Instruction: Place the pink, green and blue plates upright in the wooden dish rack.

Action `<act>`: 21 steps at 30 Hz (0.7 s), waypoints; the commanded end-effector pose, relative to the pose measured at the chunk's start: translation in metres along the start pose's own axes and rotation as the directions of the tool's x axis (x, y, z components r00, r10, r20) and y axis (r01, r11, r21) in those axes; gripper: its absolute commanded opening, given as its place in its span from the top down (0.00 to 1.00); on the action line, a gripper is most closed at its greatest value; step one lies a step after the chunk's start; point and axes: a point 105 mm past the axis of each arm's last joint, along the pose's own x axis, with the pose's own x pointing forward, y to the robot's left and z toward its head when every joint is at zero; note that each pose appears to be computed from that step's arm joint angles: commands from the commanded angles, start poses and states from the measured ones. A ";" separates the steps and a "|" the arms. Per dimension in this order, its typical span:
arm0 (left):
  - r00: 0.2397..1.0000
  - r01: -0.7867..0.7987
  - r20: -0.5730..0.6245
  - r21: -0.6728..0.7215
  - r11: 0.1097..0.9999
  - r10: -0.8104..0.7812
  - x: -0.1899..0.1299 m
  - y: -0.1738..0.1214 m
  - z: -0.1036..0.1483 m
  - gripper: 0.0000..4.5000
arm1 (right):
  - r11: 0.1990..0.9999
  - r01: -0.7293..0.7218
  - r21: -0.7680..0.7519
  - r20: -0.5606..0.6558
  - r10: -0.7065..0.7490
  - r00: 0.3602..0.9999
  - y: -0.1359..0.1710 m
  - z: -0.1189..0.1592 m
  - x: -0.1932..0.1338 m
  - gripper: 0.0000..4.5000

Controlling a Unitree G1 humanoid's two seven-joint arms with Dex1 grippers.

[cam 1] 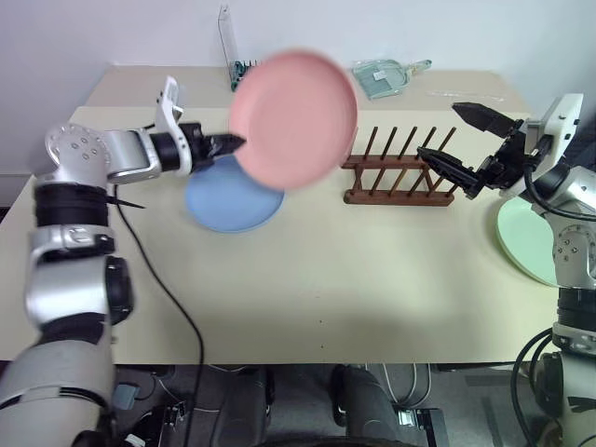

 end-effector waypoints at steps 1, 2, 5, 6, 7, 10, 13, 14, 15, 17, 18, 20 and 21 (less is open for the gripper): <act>0.961 0.005 0.278 -0.039 0.999 0.006 0.004 -0.018 0.020 0.99 | 0.948 0.103 -0.301 0.099 -0.076 0.992 -0.012 0.038 0.021 0.00; 0.947 -0.002 0.320 -0.049 0.999 0.018 0.008 -0.021 0.018 0.99 | 0.928 0.114 -0.354 0.122 -0.075 0.990 -0.010 0.043 0.027 0.00; 0.879 0.000 0.472 -0.137 0.991 0.065 0.023 -0.035 0.018 0.99 | 0.706 0.040 -0.707 0.048 -0.009 0.999 0.009 0.049 0.052 0.00; 0.854 0.024 0.516 -0.158 0.987 0.061 0.027 -0.044 0.021 0.99 | 0.609 0.015 -0.793 0.026 0.008 1.000 0.018 0.046 0.059 0.00; 0.836 0.045 0.546 -0.163 0.986 0.052 0.032 -0.055 0.024 0.99 | 0.548 0.000 -0.837 0.021 0.032 0.999 0.028 0.044 0.065 0.00; 0.796 0.079 0.604 -0.157 0.984 0.032 0.037 -0.072 0.029 0.99 | 0.412 -0.014 -0.911 0.001 0.037 0.999 0.039 0.032 0.074 0.00; 0.789 0.092 0.615 -0.139 0.986 0.013 0.043 -0.082 0.028 0.99 | 0.327 -0.024 -0.945 -0.019 0.017 1.000 0.041 0.020 0.079 0.00; 0.795 0.101 0.607 -0.141 0.985 0.006 0.045 -0.087 0.025 0.99 | 0.309 -0.003 -0.951 -0.004 -0.003 1.000 0.039 0.021 0.082 0.00; 0.798 0.109 0.603 -0.145 0.983 0.000 0.047 -0.090 0.023 0.99 | 0.295 0.004 -0.955 0.000 -0.013 1.000 0.038 0.020 0.085 0.00; 0.817 0.122 0.576 -0.141 0.982 -0.019 0.053 -0.099 0.013 0.99 | 0.263 0.017 -0.965 0.008 -0.038 0.999 0.034 0.020 0.089 0.00; 0.825 0.128 0.565 -0.141 0.982 -0.027 0.055 -0.102 0.008 0.99 | 0.256 0.022 -0.966 0.011 -0.045 0.999 0.033 0.020 0.090 0.00; 0.838 0.144 0.543 -0.151 0.978 -0.040 0.058 -0.108 -0.001 0.99 | 0.234 0.022 -0.972 0.009 -0.055 0.998 0.031 0.020 0.091 0.00; 0.843 0.151 0.535 -0.155 0.976 -0.045 0.059 -0.110 -0.004 0.99 | 0.232 0.022 -0.973 0.009 -0.057 0.998 0.030 0.019 0.091 0.00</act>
